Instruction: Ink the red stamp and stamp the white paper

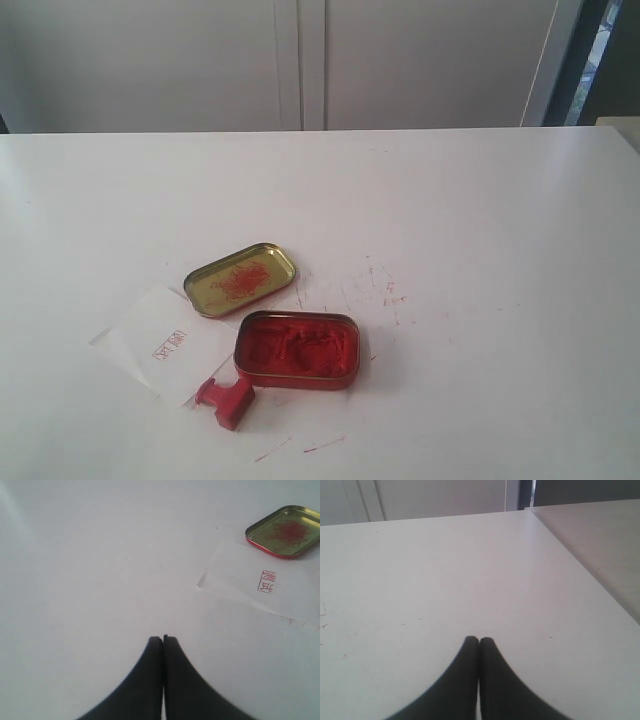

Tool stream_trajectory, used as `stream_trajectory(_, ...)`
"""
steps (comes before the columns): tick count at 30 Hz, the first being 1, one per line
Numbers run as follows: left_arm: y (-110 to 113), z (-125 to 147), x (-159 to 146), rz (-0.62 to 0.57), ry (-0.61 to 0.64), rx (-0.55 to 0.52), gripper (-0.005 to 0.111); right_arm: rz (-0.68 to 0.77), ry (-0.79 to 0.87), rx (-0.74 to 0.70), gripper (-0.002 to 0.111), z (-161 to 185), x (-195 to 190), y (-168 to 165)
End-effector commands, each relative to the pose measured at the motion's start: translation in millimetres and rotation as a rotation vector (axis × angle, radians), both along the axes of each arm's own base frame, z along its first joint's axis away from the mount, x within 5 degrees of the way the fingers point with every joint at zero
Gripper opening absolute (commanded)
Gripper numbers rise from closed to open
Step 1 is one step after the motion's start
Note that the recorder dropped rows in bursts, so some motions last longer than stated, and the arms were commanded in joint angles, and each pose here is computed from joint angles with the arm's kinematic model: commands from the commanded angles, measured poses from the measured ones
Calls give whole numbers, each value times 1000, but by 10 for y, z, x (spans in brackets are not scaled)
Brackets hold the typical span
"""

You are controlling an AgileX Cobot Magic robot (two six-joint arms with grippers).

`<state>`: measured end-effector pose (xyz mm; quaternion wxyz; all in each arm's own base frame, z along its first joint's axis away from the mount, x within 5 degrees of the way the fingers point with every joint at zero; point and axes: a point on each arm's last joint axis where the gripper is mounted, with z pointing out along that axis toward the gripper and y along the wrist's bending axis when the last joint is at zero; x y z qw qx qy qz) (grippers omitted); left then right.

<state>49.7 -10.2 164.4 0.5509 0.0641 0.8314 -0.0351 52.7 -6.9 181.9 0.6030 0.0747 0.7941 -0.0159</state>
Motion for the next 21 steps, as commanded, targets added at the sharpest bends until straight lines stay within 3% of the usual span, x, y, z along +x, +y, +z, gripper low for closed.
stream_trajectory(1,5,-12,0,23,3,-37,0,5,-13,-5,0,-3,2,2)
stream_trajectory(21,9,-13,0,23,2,-25,0,5,-13,-5,0,-3,2,2)
